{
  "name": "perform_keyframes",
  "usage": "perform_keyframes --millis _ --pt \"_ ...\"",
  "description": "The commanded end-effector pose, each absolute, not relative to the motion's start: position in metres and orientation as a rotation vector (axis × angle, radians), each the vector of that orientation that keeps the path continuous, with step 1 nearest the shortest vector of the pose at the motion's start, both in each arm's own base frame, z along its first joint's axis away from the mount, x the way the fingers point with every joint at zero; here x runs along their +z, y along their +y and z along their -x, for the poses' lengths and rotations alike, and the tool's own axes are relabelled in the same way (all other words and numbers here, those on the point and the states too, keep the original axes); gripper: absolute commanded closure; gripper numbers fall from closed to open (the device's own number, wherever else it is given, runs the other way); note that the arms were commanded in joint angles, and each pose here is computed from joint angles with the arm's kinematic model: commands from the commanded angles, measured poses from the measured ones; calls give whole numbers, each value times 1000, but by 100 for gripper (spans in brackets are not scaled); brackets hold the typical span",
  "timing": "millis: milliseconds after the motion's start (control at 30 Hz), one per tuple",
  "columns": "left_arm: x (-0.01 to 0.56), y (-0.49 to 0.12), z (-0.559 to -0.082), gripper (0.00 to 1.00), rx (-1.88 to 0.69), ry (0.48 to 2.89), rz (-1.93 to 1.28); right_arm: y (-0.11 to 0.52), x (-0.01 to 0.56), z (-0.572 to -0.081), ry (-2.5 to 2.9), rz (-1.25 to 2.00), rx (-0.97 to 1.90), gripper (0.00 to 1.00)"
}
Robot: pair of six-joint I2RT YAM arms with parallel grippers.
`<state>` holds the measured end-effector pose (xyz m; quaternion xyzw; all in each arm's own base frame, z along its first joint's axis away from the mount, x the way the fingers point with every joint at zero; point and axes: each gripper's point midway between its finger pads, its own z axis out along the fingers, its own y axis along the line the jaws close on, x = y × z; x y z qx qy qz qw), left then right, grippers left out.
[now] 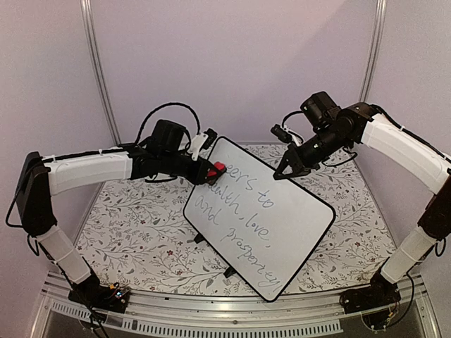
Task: Erase the whiteboard
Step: Erase the center of the whiteboard.
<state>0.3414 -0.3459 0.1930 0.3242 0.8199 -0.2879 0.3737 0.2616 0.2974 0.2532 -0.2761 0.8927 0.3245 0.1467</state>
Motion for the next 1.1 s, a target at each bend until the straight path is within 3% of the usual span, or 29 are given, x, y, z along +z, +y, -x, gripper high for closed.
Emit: perform_keyframes --millis 0,367,1067 --pt "211 -359 -347 100 -741 2043 -846 316 272 -254 2429 933 1012 100" --pt "218 -368 -362 100 -713 2027 -860 316 271 -255 2432 932 1008 100" --pt "149 -343 -335 100 -677 2192 -832 318 267 -256 2442 933 1010 100"
